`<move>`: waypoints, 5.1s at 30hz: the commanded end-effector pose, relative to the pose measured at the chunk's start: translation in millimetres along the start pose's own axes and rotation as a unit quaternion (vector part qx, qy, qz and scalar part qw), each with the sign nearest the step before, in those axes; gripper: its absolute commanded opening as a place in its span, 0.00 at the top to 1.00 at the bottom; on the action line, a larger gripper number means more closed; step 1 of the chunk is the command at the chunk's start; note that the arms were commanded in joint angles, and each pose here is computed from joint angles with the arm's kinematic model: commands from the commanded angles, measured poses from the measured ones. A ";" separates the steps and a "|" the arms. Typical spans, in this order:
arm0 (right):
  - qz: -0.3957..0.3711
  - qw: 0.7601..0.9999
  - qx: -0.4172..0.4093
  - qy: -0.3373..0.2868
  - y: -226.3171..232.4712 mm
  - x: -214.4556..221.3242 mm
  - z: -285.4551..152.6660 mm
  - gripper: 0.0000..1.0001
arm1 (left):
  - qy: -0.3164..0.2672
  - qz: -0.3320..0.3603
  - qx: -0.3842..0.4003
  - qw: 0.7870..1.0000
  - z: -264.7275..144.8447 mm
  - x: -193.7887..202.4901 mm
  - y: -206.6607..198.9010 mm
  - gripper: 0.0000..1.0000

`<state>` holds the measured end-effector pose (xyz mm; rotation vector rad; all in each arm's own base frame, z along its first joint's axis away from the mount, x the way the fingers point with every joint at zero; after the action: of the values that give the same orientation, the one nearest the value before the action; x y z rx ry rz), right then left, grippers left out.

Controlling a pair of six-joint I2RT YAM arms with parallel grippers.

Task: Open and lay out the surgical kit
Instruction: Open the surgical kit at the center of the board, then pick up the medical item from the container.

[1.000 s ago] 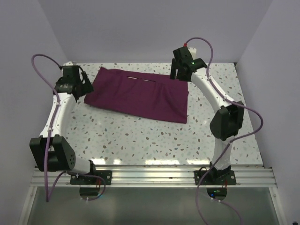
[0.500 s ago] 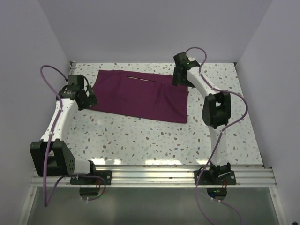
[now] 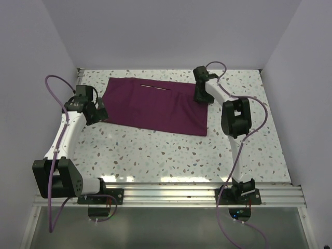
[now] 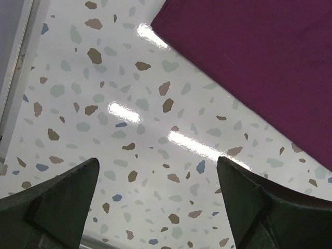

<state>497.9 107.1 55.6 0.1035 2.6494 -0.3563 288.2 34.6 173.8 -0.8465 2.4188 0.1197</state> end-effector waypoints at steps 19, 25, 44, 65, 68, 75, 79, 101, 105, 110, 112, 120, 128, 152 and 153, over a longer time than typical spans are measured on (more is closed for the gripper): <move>0.057 0.997 -0.017 0.042 -25.8 20.2 52.6 0.89 | 0.012 -0.004 -0.014 1.000 -8.1 3.0 3.1 0.00; 0.057 0.997 0.019 0.048 -40.3 20.0 42.0 1.00 | 0.008 -0.002 -0.009 1.000 -10.0 2.4 -6.5 0.00; 0.046 0.993 -0.109 -0.026 -13.8 -25.8 -96.4 1.00 | -0.030 0.004 0.035 0.999 -25.2 -25.6 -33.4 0.00; -0.208 0.906 -0.358 0.092 50.9 285.3 -289.3 1.00 | -0.111 -0.045 0.087 0.989 -68.0 -61.3 -44.0 0.00; -0.203 0.903 -0.361 0.114 22.2 321.6 -283.1 1.00 | -0.115 -0.060 0.079 0.988 -78.5 -59.7 -36.7 0.00; -0.208 0.918 -0.314 0.124 -14.4 343.7 -268.4 0.02 | -0.095 -0.079 0.051 0.991 -84.7 -29.5 -10.4 0.00; -0.209 0.931 -0.276 0.115 -15.4 328.9 -269.5 0.02 | -0.072 -0.073 0.060 0.993 -83.3 -5.7 -1.9 0.00; -0.235 0.937 -0.218 -0.137 72.1 148.4 -290.4 0.02 | -0.053 0.158 0.261 0.951 33.4 -40.4 -230.4 0.06; -0.216 0.947 -0.198 -0.134 65.8 145.9 -281.2 0.02 | -0.062 0.166 0.256 0.950 63.4 -56.6 -269.6 0.13; -0.201 0.955 -0.179 -0.124 55.6 152.6 -269.3 0.02 | -0.053 0.170 0.237 0.955 109.0 -54.4 -294.2 0.30; -0.201 0.957 -0.171 -0.121 53.1 152.8 -265.2 0.02 | -0.047 0.167 0.240 0.955 119.3 -51.4 -300.2 0.39; -0.208 0.962 -0.149 -0.097 53.5 144.2 -250.4 0.02 | -0.042 0.174 0.232 0.956 139.1 -35.8 -314.2 0.43; -0.222 0.960 -0.145 -0.084 57.0 139.2 -240.5 0.02 | -0.026 0.184 0.205 0.961 160.9 -18.6 -302.7 0.44; -0.228 0.959 -0.147 -0.078 46.5 133.3 -227.0 0.02 | 0.039 0.195 0.151 0.968 199.8 21.9 -278.7 0.98; -0.229 0.959 -0.148 -0.080 46.4 132.5 -226.9 0.02 | 0.041 0.194 0.151 0.968 199.3 22.5 -278.1 1.00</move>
<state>279.7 212.2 168.8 -0.6084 2.5538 -0.1296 549.3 -154.3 50.8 -0.2206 2.4738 -0.1909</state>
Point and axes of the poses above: each gripper's point midway between its finger pads, its own z axis out along the fingers, its own y axis along the line the jaws close on, x = y × z, the point moved 3 cm from there along -z, back along the fingers, and after that the axes turned 11 degrees about -z, right-handed, at the moved point
